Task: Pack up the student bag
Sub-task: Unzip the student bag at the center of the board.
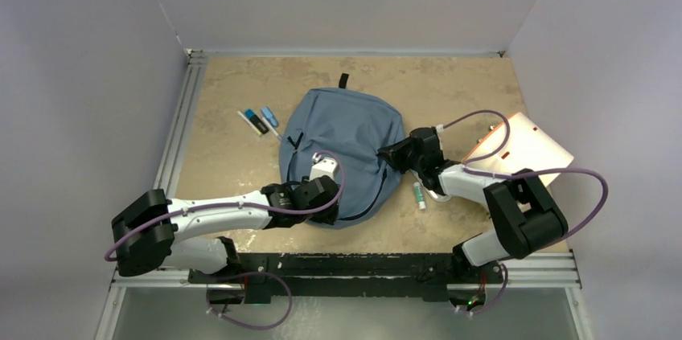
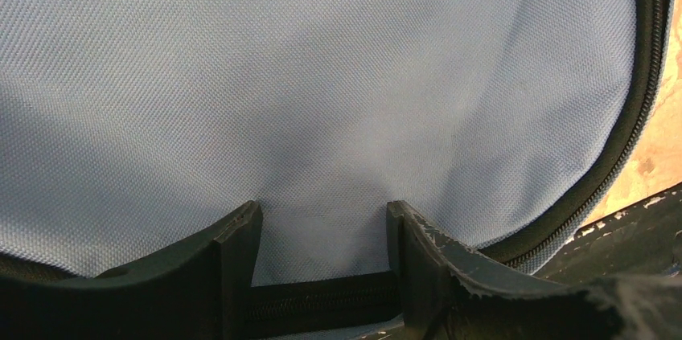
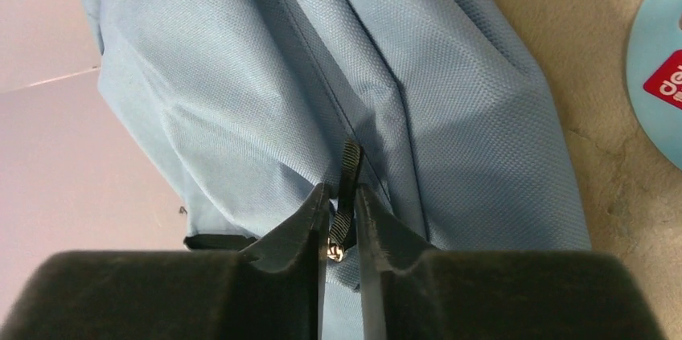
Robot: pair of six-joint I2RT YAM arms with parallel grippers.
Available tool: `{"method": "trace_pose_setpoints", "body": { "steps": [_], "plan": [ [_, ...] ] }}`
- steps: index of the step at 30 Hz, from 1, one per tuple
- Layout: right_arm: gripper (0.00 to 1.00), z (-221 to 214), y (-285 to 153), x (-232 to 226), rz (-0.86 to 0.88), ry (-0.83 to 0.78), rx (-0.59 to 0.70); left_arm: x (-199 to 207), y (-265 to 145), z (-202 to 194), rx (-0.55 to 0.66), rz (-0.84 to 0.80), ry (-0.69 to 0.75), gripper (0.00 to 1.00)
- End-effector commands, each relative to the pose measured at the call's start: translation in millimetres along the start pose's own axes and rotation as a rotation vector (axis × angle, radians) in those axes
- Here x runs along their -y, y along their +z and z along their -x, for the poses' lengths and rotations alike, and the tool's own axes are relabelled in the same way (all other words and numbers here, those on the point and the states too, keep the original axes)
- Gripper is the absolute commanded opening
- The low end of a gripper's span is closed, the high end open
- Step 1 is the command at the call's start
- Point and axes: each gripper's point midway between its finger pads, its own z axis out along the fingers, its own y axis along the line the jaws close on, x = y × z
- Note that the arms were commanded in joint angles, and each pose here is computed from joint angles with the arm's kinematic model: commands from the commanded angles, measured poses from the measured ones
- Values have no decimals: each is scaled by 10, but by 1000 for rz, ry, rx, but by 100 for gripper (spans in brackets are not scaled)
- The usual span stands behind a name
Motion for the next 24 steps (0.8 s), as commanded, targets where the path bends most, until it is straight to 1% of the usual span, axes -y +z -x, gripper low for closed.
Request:
{"method": "trace_pose_setpoints", "body": {
  "steps": [1, 2, 5, 8, 11, 13, 15, 18, 24],
  "plan": [
    [14, 21, -45, -137, 39, 17, 2, -8, -20, -7, 2, 12, -5, 57],
    [11, 27, -57, -146, 41, 7, 5, -6, -16, -7, 2, 12, -5, 57],
    [8, 95, -84, -172, 41, -28, 42, 4, -6, -11, 0, 12, 0, 57],
    [0, 140, -119, -245, 61, -68, 64, 8, 0, -15, 0, 13, 3, 57],
    [0, 178, -166, -363, 95, -116, 83, 14, -1, -14, 2, 10, 2, 57],
    [0, 283, -197, -477, 121, -160, 139, 23, -2, -7, 4, 7, 1, 57],
    [0, 303, -231, -572, 145, -197, 150, 45, -12, 22, 14, 0, 0, 57],
    [0, 285, -242, -634, 158, -229, 140, 121, -38, 136, 51, -26, 1, 58],
    [0, 121, -200, -749, 191, -283, 75, 421, -101, 538, 163, -109, 26, 59]
  ]
}}
